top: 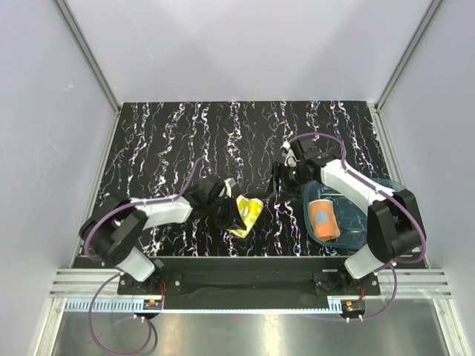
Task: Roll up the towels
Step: Roll the towel
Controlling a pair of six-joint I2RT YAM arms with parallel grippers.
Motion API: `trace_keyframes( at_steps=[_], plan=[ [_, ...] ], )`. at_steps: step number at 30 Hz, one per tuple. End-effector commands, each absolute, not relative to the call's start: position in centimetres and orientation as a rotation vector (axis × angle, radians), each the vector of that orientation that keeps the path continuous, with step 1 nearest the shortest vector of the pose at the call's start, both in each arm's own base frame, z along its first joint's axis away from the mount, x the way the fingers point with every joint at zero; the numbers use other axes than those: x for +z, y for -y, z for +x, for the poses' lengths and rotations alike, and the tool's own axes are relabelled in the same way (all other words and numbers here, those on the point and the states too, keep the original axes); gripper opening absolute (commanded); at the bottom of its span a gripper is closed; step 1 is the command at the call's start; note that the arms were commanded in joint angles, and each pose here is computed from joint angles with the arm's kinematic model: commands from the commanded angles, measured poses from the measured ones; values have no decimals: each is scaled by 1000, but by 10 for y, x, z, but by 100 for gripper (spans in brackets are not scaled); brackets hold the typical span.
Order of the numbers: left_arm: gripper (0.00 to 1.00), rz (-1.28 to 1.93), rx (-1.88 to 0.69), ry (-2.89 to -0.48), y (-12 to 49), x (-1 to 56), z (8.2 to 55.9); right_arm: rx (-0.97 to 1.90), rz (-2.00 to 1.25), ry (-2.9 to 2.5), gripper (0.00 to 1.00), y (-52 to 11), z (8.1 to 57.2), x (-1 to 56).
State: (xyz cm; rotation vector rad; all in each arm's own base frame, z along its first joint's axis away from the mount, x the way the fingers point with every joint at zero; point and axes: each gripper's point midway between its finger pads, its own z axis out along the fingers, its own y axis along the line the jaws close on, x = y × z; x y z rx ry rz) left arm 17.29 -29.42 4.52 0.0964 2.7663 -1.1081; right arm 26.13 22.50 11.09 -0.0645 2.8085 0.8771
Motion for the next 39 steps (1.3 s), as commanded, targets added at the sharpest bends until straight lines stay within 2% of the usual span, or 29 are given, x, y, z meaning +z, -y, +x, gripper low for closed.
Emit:
trace_keyframes(
  at_steps=[1, 13, 23, 24, 26, 27, 28, 29, 33, 37, 38, 39],
  plan=[
    [13, 7, -1316, -2802, 304, 41, 170, 1034, -41, -2757, 66, -245, 258, 107],
    [15, -220, -1471, -2851, 283, 28, 175, 1022, -155, -2876, 68, -291, 236, 42],
    [15, -321, -1595, -2805, 275, 30, 180, 1058, -155, -2874, 66, -311, 240, 24],
    [16, -317, -1602, -2798, 275, 31, 180, 1061, -142, -2876, 63, -312, 240, 23],
    [17, -315, -1613, -2788, 275, 34, 181, 1071, -144, -2864, 49, -315, 242, 23],
    [18, -316, -1617, -2782, 275, 35, 182, 1074, -143, -2861, 39, -316, 242, 23],
    [18, -310, -1620, -2775, 275, 36, 183, 1082, -144, -2857, 22, -318, 243, 23],
    [18, -311, -1621, -2774, 275, 37, 183, 1081, -146, -2858, 17, -318, 243, 23],
    [21, -312, -1620, -2767, 275, 40, 185, 1044, -171, -2868, 10, -317, 246, 23],
    [37, -274, -1452, -2812, 266, 40, 187, 922, -163, -2918, 6, -305, 246, 26],
    [40, -213, -1358, -2780, 261, 42, 194, 903, -165, -2917, 6, -304, 248, 29],
    [43, -232, -1262, -2853, 252, 39, 186, 883, -170, -2920, 5, -302, 249, 31]
  ],
)
